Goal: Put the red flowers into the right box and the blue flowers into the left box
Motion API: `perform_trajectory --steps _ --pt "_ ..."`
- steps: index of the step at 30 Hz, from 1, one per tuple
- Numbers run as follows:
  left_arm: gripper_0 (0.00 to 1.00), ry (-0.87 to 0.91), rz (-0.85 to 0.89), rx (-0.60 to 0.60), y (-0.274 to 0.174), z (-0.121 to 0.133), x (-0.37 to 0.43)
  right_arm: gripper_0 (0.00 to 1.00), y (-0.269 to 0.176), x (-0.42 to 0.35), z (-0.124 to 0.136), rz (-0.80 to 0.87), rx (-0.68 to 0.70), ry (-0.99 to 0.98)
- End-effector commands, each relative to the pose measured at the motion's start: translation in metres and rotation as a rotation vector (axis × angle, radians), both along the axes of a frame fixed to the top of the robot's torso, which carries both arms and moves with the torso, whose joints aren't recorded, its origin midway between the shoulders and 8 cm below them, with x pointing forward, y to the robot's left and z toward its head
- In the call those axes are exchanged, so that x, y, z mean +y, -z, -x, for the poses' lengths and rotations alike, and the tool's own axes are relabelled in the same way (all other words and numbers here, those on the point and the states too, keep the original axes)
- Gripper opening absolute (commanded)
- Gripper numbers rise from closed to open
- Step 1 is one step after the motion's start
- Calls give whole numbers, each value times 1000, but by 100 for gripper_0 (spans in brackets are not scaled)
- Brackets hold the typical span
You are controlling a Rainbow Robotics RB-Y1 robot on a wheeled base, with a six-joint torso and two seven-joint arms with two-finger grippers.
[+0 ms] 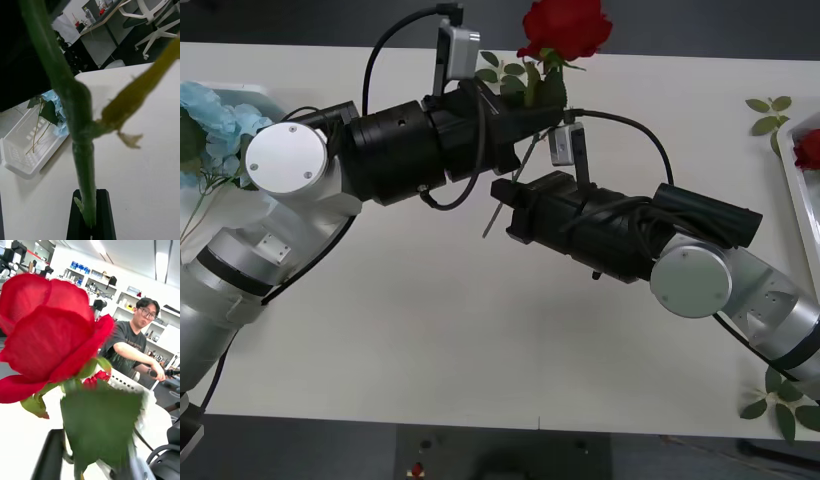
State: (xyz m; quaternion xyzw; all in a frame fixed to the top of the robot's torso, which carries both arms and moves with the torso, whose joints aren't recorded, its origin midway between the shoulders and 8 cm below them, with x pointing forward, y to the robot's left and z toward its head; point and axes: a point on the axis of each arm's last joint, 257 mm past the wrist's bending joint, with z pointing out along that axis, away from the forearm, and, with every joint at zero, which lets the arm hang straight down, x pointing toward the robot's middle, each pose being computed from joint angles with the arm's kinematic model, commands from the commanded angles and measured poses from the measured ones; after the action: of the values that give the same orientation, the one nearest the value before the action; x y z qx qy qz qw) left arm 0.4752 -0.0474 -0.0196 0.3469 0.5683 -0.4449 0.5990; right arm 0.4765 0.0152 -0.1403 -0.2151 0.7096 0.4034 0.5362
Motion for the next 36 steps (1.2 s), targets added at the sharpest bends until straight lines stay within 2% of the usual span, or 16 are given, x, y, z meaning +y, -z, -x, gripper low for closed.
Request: perform_trajectory --steps 1,7,18,28,32,36 --pt "100 10 34 7 -10 4 -4 0 -23 -5 -6 -29 -11 3" --pt "100 11 40 17 -8 5 -3 0 -33 -33 -16 -19 -24 40" --pt "100 10 39 17 -7 5 -2 0 -84 -153 -27 75 11 145" --pt "100 61 -1 -12 -42 11 52 0 -117 -267 -30 188 134 315" --pt "100 107 -40 -7 -53 21 83 0 -111 -324 -38 257 203 401" --pt "100 168 -82 38 -43 38 106 0 -101 -389 -49 321 277 486"
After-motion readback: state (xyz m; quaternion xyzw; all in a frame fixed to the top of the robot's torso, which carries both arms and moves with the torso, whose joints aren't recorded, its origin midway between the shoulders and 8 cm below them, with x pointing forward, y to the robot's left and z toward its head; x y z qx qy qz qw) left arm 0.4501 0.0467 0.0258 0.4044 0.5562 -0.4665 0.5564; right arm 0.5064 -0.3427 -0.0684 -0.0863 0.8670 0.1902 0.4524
